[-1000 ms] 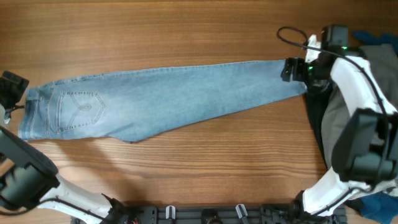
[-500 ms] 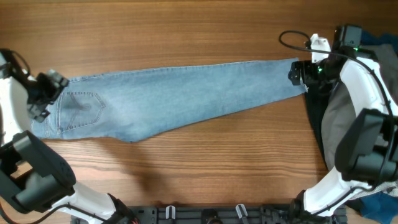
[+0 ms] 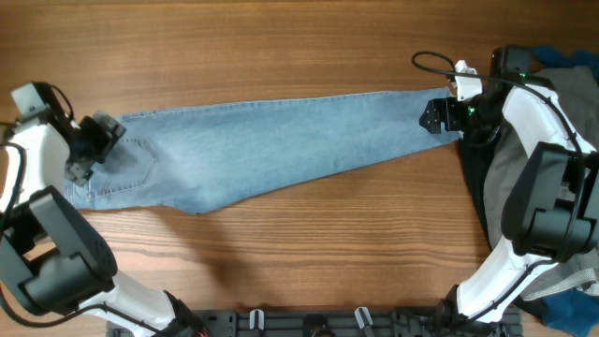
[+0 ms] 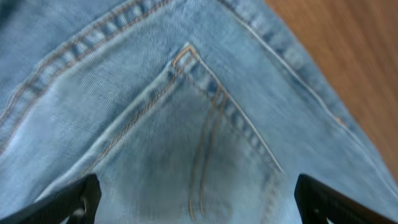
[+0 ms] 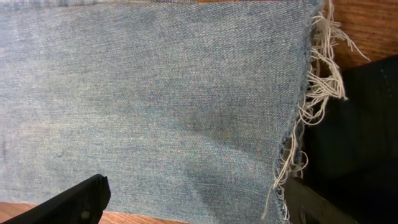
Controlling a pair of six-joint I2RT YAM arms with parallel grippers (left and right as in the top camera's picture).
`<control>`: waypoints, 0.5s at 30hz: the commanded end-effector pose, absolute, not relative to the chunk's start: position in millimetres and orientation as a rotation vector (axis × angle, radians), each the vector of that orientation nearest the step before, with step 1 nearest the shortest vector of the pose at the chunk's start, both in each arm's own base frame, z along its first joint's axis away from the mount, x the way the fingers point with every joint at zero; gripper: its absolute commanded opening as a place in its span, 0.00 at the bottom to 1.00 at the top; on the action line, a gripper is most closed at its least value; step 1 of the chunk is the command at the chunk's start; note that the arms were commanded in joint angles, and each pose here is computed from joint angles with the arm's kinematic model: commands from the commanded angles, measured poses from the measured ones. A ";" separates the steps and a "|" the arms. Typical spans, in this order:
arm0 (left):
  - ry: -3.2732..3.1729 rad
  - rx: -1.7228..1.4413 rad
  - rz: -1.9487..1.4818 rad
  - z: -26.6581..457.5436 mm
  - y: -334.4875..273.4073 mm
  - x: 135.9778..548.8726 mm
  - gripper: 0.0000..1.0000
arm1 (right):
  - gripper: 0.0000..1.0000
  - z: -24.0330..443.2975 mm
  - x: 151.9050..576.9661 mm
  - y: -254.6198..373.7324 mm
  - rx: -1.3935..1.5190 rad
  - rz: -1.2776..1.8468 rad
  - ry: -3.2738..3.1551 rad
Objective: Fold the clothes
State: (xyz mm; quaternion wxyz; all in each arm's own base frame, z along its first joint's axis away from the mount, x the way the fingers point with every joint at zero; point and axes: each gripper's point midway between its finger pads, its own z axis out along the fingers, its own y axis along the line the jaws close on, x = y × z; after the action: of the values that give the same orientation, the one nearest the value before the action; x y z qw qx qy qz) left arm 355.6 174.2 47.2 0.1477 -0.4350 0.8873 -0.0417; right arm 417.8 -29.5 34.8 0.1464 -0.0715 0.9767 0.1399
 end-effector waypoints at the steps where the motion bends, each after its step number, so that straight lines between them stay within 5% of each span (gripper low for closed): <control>1: 2.583 -1.224 -0.094 17.1 175.7 346.6 1.00 | 0.95 29.2 412.9 -20.3 -0.236 0.458 2.819; 15: 2.419 -1.401 -0.097 -11.0 252.3 324.2 1.00 | 0.95 28.6 409.3 -19.5 -0.186 0.474 2.841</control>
State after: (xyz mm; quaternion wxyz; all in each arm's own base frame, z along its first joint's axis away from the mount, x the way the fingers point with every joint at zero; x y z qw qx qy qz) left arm 347.9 235.1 17.8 0.2030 -0.4698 0.8586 -0.0318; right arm 414.4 -27.4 34.5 0.1395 -0.0683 0.9769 0.1464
